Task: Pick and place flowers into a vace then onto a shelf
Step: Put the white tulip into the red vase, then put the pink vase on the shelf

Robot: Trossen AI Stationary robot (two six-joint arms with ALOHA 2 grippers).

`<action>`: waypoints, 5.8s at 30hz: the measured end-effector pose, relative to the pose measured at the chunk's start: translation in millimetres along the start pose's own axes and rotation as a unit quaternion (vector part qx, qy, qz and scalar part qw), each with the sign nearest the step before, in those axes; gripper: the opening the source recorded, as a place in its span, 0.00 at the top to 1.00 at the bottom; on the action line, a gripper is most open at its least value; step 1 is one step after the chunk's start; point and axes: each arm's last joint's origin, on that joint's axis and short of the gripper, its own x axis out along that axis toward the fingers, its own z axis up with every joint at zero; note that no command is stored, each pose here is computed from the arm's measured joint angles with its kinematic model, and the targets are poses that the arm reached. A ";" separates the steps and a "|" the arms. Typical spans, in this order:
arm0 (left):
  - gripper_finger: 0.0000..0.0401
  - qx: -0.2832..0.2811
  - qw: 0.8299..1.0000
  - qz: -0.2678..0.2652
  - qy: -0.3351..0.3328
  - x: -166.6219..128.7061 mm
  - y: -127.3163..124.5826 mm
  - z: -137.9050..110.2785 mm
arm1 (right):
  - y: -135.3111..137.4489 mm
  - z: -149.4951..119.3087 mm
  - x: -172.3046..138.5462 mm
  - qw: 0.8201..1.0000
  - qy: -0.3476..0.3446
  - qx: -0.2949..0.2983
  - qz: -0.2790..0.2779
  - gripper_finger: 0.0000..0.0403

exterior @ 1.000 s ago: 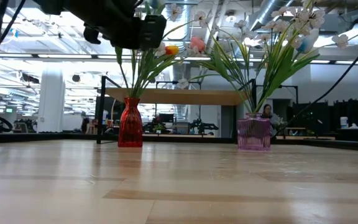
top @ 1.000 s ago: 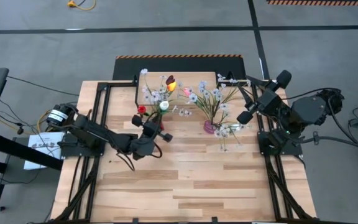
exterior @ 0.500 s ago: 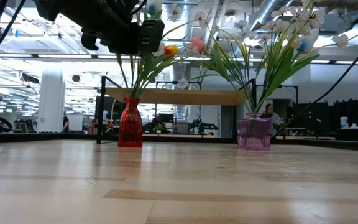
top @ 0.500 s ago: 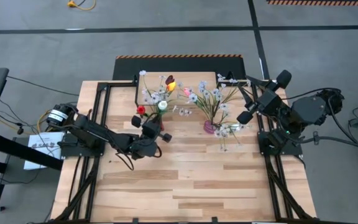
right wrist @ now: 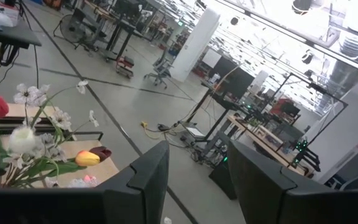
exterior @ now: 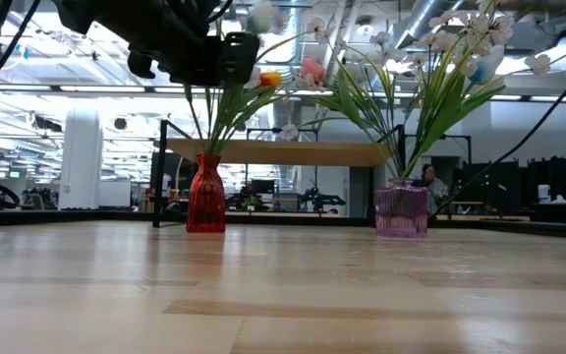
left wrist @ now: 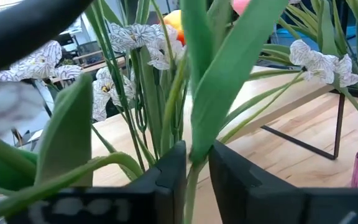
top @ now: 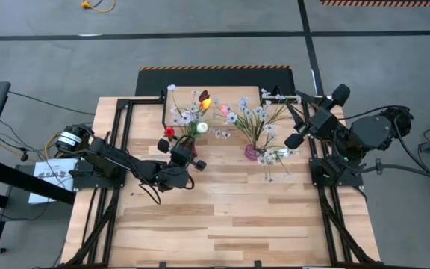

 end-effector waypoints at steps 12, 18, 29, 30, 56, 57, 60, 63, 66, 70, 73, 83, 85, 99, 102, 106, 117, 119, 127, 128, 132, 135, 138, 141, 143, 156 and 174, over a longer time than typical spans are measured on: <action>0.80 0.000 1.000 0.012 -0.003 0.0 0.7 0.1 | 0.0 0.0 0.0 1.000 0.000 0.000 0.000 0.61; 0.80 -0.008 1.000 -0.004 0.002 -1.7 0.0 -1.5 | 0.0 0.0 0.0 1.000 0.000 0.000 0.000 0.61; 0.80 -0.008 0.998 -0.068 0.000 -21.6 0.3 8.9 | -0.1 0.0 0.0 1.000 0.000 0.000 0.000 0.61; 0.80 -0.006 0.998 -0.067 -0.002 -23.4 1.0 10.1 | 0.0 0.0 0.0 1.000 0.000 0.000 0.000 0.61; 0.80 0.079 0.963 -0.245 0.077 -1.2 7.8 6.4 | -0.2 0.0 0.0 1.000 0.000 -0.001 0.000 0.61; 0.80 0.084 0.960 -0.254 0.083 0.4 8.0 5.2 | -0.2 0.0 0.0 1.000 0.000 -0.004 0.000 0.61; 0.80 0.111 0.955 -0.264 0.083 3.2 8.4 4.3 | -0.2 0.0 0.0 1.000 0.000 -0.004 0.000 0.61; 0.80 0.138 0.952 -0.261 0.076 4.9 9.1 4.1 | -0.2 0.0 -0.1 1.000 0.000 -0.004 0.000 0.61; 0.80 0.155 0.954 -0.245 0.076 7.1 10.8 3.1 | -0.2 -0.1 0.0 1.000 0.000 -0.004 -0.001 0.61; 0.80 0.173 0.954 -0.233 0.070 7.5 11.5 3.2 | -0.1 0.0 0.0 1.000 0.001 -0.004 -0.001 0.61; 0.80 0.182 0.952 -0.236 0.068 7.3 11.4 3.1 | -0.2 -0.1 0.0 1.000 0.001 -0.004 -0.001 0.61; 0.80 0.191 0.946 -0.260 0.027 1.1 6.0 12.3 | -0.1 0.0 0.0 1.000 0.001 -0.004 -0.001 0.61; 0.80 0.202 0.941 -0.271 0.005 -5.9 1.8 21.5 | -0.1 0.0 0.0 1.000 0.001 -0.004 -0.001 0.61; 0.80 0.163 0.945 -0.256 -0.124 -89.9 -6.2 155.6 | -0.4 0.4 -0.1 1.000 0.001 0.004 -0.002 0.61; 0.80 0.152 0.940 -0.271 -0.142 -113.7 4.6 190.2 | -1.2 0.9 -0.2 1.000 0.004 0.010 -0.011 0.61; 0.80 0.141 0.924 -0.321 -0.153 -139.3 36.0 231.1 | -4.0 3.2 -3.3 0.999 0.012 0.038 -0.032 0.61; 0.80 0.111 0.867 -0.485 -0.028 -119.2 183.6 241.4 | -35.0 -8.1 -44.8 0.957 -0.105 0.151 0.223 0.66; 0.80 0.090 0.880 -0.466 -0.010 -113.6 201.0 229.8 | -38.8 -15.0 -48.8 0.951 -0.096 0.166 0.243 0.67; 0.80 0.038 0.877 -0.478 0.015 -105.3 233.9 170.0 | -24.4 -54.3 -73.0 0.935 -0.040 0.215 0.278 0.67; 0.80 0.035 0.875 -0.482 0.014 -104.9 234.8 163.3 | -22.1 -58.4 -76.9 0.936 -0.040 0.219 0.273 0.67; 0.80 0.028 0.867 -0.497 0.015 -104.0 236.0 139.7 | -17.3 -64.3 -98.7 0.917 -0.055 0.234 0.318 0.66; 0.80 0.021 0.865 -0.500 0.020 -104.0 234.4 126.1 | -23.6 -69.4 -114.8 0.878 -0.052 0.252 0.403 0.65; 0.80 0.022 0.864 -0.502 0.024 -105.0 230.4 113.9 | -19.3 -73.5 -132.2 0.848 -0.038 0.249 0.467 0.66; 0.80 0.033 0.865 -0.500 0.024 -106.2 226.2 104.5 | -0.3 -78.2 -153.4 0.841 -0.028 0.243 0.482 0.66; 0.80 0.034 0.869 -0.492 0.021 -106.7 224.7 103.0 | 17.7 -81.6 -167.6 0.842 -0.016 0.247 0.480 0.66; 0.80 0.015 0.879 -0.477 0.011 -106.3 225.0 106.2 | 117.9 -111.6 -188.7 0.842 0.104 0.346 0.402 0.65; 0.80 -0.006 0.858 -0.513 0.025 -108.1 225.2 108.5 | 170.4 -90.6 -104.0 0.909 0.120 0.170 0.362 0.69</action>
